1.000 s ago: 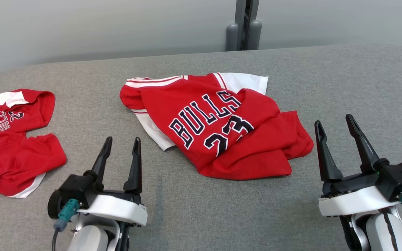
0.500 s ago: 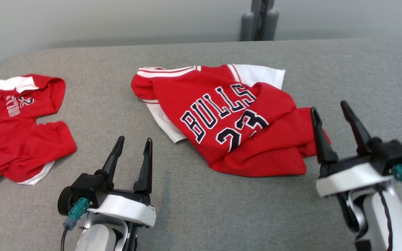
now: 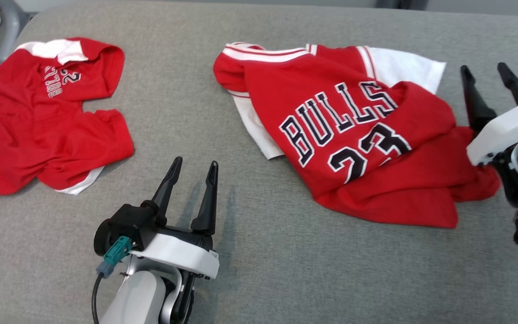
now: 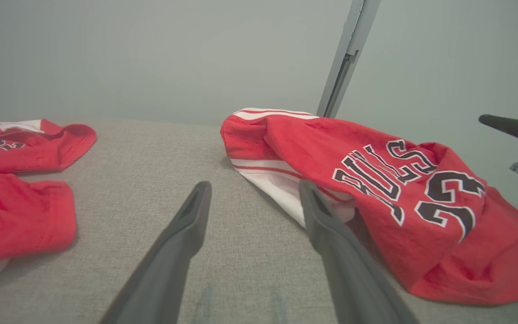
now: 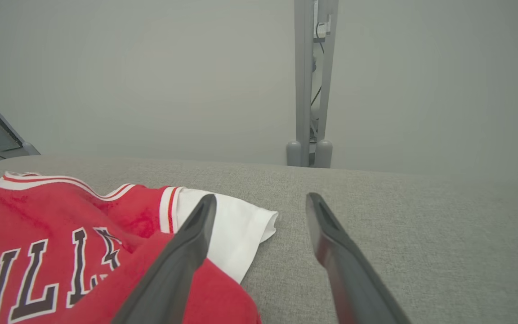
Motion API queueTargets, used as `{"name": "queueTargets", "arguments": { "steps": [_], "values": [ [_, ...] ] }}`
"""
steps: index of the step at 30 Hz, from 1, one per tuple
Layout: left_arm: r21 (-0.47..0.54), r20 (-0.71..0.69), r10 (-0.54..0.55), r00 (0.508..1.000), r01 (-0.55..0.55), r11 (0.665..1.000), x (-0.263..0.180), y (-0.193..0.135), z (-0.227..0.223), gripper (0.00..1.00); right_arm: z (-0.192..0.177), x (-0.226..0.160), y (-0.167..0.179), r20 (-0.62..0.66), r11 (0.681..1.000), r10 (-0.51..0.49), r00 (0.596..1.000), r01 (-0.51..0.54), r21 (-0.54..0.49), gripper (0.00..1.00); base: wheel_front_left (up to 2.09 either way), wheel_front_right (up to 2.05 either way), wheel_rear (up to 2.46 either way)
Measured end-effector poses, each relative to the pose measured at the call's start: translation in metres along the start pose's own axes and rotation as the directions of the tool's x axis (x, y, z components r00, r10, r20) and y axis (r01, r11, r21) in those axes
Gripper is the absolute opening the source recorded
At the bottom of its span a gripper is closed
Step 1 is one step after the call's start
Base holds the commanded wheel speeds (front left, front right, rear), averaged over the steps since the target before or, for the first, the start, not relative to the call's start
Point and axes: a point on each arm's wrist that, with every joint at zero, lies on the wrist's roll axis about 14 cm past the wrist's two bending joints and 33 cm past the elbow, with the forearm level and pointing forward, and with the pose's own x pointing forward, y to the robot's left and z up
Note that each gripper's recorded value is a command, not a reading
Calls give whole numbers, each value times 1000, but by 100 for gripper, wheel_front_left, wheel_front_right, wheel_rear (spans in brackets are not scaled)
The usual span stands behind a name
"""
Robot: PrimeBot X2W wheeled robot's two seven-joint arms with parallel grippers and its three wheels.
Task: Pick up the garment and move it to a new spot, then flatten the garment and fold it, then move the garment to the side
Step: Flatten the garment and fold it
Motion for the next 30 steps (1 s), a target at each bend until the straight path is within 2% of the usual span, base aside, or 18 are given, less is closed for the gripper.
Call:
{"name": "queueTargets", "arguments": {
  "steps": [3,7,12,13,15,16,17,23,27,30],
  "values": [
    [-8,-18,20,1000,-20,1000,0,5,-6,100,-17,17,-2,-80,997,5,997,2,78,100,0,0,0],
    [-10,-33,42,999,-42,999,0,12,-10,100,-41,32,-6,-184,994,17,983,3,106,100,0,0,0],
    [-10,-45,73,996,-73,997,0,21,-14,100,-56,49,-1,-255,988,44,966,-5,152,100,0,0,0],
    [-14,-63,88,994,-89,996,-2,24,-19,100,-81,56,2,-367,988,69,928,-12,156,100,0,0,0],
    [-15,-69,94,993,-96,995,-4,26,-21,100,-83,59,5,-382,989,80,921,-25,147,100,0,0,0],
    [-16,-71,95,993,-96,995,-4,26,-21,100,-83,61,7,-382,990,88,920,-37,139,28,0,0,0],
    [-18,-73,97,993,-99,995,-4,26,-22,100,-82,62,10,-381,990,97,920,-51,131,0,0,0,0],
    [-23,-76,109,991,-111,994,-4,29,-22,100,-64,75,8,-317,994,105,943,-86,75,0,0,0,0],
    [-29,-71,112,991,-114,993,-3,30,-20,100,-29,92,-1,-220,996,90,971,-94,-7,0,0,0,0],
    [-34,-73,117,990,-120,992,-3,31,-20,100,10,108,-5,-114,993,85,990,-94,-77,0,0,0,0]
  ]
}}
